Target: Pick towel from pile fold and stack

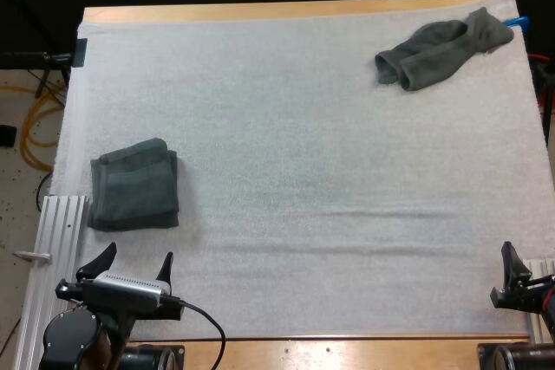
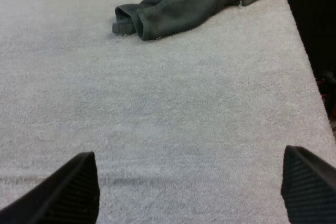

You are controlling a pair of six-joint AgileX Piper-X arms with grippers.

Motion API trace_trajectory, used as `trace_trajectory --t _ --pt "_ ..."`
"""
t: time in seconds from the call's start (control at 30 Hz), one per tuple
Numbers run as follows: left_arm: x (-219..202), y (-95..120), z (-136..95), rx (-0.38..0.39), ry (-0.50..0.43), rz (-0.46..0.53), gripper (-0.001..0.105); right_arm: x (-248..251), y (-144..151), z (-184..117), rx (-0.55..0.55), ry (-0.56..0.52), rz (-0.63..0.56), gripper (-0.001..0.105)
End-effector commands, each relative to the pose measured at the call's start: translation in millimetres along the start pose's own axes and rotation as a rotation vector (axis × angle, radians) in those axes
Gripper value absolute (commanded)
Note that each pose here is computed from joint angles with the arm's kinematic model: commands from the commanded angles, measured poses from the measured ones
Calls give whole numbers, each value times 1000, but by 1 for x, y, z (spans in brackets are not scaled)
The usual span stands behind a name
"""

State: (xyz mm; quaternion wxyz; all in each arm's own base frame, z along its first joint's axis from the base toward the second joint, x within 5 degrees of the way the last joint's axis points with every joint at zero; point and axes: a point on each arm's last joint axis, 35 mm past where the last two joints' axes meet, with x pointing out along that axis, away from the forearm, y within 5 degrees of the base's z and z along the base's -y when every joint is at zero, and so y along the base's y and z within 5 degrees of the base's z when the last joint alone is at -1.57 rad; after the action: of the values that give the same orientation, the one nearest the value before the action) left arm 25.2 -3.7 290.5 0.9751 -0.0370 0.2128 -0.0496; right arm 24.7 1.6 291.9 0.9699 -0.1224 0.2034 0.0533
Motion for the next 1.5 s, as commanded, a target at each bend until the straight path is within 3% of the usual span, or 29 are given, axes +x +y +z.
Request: trace_trajectory --t 0.0,0.3,0.53,0.7,0.83,0.93,1.03,1.2,1.47 --pt "2 0 2 -3 2 -6 73 2 -1 2 1 3 1 70" --pt "1 -2 6 0 -28 -38 73 0 -2 5 61 -20 -24 70" --pt "-24 -12 48 37 -254 -223 73 -3 -10 37 72 -7 -21 70" --pt "-14 -21 87 54 -217 -374 73 6 -15 75 72 -23 111 70" --pt "6 -34 107 159 -129 -499 73 21 -18 111 77 -30 303 70" --pt "19 -48 119 235 -80 -585 73 35 -20 127 84 -8 375 70" --pt "31 -60 126 263 -29 -643 73 53 -23 140 70 -5 373 70" --pt "53 -69 127 267 38 -647 73 105 -29 160 50 -55 346 70" --pt "75 -77 130 267 64 -644 73 228 -32 181 41 46 280 70"
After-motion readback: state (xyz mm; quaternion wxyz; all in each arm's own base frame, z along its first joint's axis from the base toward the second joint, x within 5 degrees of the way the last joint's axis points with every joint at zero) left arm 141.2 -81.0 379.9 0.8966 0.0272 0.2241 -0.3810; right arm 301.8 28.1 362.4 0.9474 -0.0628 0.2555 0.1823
